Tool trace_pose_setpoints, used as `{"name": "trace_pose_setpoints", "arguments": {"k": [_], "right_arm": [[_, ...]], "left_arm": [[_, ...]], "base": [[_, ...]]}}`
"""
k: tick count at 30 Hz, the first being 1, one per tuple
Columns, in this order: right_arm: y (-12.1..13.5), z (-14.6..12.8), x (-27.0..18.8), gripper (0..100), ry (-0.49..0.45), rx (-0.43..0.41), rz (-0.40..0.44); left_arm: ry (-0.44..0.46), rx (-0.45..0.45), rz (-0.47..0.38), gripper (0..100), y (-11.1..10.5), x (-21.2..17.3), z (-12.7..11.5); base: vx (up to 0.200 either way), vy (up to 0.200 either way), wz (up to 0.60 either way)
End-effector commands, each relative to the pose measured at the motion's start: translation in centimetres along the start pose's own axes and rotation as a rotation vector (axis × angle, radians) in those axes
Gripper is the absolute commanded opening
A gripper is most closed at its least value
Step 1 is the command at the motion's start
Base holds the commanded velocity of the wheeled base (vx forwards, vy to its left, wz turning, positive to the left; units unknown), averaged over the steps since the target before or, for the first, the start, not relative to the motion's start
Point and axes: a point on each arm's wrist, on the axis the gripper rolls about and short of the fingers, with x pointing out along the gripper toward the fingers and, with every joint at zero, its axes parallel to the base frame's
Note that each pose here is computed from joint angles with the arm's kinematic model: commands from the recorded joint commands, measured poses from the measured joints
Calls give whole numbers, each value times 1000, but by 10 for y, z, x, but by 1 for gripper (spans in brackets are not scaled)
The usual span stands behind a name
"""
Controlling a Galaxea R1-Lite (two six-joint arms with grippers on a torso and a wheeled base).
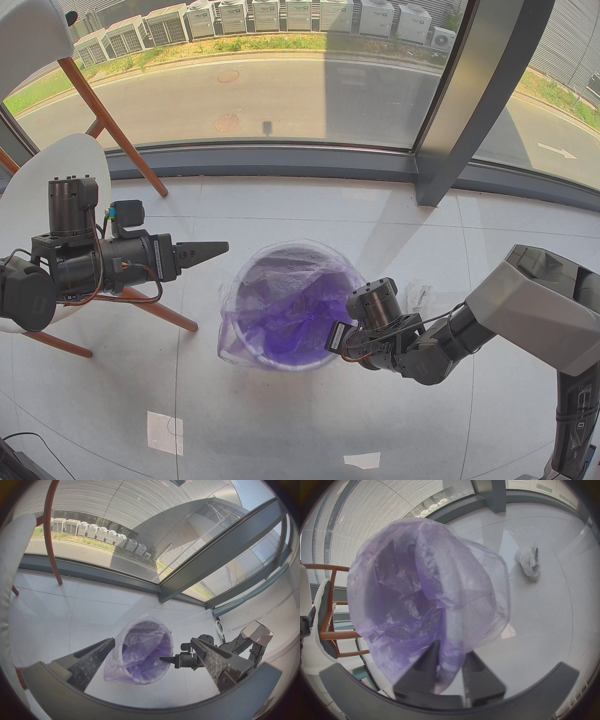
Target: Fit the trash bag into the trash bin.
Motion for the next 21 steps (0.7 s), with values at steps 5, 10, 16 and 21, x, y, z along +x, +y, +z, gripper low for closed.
{"name": "trace_pose_setpoints", "arguments": {"k": [5,10,16,21], "right_arm": [[-14,16,-1,0,-36,-212,-28],[-17,31,-23,0,-46,-401,-1],[-28,62,-35,0,-70,-624,47],[-42,75,-36,0,-73,-716,47]], "left_arm": [[0,1,0,100,-1,-2,-1],[6,4,2,100,0,-2,-3],[18,8,0,100,0,-2,-6],[106,-41,18,100,7,-1,-32]], "base": [[0,0,0],[0,0,0],[0,0,0],[0,0,0]]}}
